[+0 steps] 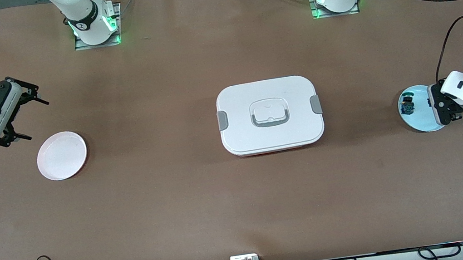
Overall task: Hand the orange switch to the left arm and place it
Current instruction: 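Lower the orange switch onto the blue plate and open the left gripper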
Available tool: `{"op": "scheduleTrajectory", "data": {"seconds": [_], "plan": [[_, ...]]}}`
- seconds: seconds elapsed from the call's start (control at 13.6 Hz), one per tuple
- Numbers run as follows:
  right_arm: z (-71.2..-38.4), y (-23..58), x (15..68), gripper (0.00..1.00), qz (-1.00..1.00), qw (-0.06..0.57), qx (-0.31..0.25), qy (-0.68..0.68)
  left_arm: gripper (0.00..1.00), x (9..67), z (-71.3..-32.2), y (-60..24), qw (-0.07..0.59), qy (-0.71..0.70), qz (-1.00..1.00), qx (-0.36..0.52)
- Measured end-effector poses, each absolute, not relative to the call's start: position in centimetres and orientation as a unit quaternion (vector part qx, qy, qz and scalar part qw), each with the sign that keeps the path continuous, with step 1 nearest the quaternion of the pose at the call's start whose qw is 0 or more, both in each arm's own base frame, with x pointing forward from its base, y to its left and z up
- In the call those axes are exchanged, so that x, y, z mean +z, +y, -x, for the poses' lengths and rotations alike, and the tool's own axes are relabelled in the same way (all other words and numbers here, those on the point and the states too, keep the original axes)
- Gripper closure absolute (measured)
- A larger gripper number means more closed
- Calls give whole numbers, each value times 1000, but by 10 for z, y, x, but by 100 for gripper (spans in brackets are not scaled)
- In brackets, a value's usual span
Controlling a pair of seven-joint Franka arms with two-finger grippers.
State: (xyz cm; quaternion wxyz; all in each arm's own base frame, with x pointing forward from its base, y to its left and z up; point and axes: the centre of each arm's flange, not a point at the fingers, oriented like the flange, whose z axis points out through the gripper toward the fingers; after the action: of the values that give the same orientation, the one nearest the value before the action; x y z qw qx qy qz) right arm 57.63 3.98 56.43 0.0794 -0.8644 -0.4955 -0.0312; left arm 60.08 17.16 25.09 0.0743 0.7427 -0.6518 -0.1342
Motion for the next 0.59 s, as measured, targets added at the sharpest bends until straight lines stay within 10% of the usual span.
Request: {"op": "scheduleTrajectory", "data": {"seconds": [0.59], "plan": [[-563, 41, 574, 0, 948, 74, 8, -310, 67, 201, -588, 187, 48, -702, -702, -108]]}}
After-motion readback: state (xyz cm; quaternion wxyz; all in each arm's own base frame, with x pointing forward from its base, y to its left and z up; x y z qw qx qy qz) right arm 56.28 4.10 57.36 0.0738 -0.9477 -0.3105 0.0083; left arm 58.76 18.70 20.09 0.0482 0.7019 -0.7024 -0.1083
